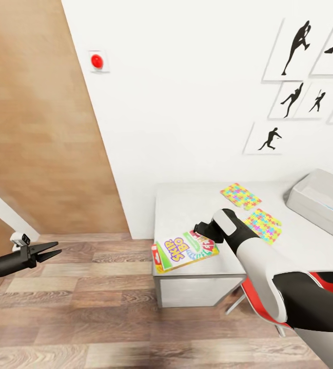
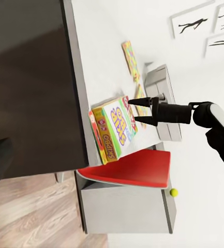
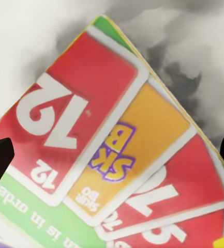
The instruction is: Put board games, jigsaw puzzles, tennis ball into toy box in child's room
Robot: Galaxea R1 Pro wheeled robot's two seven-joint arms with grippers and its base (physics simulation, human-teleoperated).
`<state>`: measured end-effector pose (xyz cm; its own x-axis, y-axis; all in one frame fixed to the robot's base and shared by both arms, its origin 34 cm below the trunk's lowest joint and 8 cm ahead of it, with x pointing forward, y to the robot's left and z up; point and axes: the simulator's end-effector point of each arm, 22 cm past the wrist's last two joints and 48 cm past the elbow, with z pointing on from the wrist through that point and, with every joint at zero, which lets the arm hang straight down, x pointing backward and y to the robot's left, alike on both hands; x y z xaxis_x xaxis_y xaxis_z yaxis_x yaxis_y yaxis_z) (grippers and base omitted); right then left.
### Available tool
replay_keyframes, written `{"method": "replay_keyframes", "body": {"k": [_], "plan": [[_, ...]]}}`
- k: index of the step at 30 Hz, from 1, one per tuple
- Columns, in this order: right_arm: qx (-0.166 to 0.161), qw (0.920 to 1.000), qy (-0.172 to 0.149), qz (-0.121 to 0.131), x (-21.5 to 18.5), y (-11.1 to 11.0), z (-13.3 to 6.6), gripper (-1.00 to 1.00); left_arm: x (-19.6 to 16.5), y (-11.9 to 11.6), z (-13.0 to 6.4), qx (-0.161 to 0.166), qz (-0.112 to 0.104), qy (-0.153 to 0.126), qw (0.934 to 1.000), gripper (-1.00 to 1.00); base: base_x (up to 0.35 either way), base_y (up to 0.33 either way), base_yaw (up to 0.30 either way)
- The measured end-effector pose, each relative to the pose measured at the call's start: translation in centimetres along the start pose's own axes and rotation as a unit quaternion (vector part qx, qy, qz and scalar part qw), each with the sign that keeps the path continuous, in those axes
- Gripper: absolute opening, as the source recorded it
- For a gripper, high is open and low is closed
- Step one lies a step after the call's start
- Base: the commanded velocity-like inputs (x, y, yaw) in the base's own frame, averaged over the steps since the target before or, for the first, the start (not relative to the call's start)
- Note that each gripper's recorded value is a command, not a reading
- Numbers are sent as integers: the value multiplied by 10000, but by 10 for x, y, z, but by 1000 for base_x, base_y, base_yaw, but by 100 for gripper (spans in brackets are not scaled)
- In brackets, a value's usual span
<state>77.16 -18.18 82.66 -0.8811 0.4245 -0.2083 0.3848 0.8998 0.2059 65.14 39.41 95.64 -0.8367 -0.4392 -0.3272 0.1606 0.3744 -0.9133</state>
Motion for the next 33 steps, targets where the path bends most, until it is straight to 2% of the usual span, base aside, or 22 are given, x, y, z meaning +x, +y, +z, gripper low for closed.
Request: {"method": "replay_keyframes", "body": {"k": [22, 33], "plan": [[2, 10000, 2, 3, 0, 0, 0, 100, 0, 0, 0, 1, -1, -5, 10000, 100, -16, 83, 0], [0, 10000, -1, 6, 0, 0, 0, 100, 0, 0, 0, 0, -3, -1, 10000, 100, 0, 153, 0]]}}
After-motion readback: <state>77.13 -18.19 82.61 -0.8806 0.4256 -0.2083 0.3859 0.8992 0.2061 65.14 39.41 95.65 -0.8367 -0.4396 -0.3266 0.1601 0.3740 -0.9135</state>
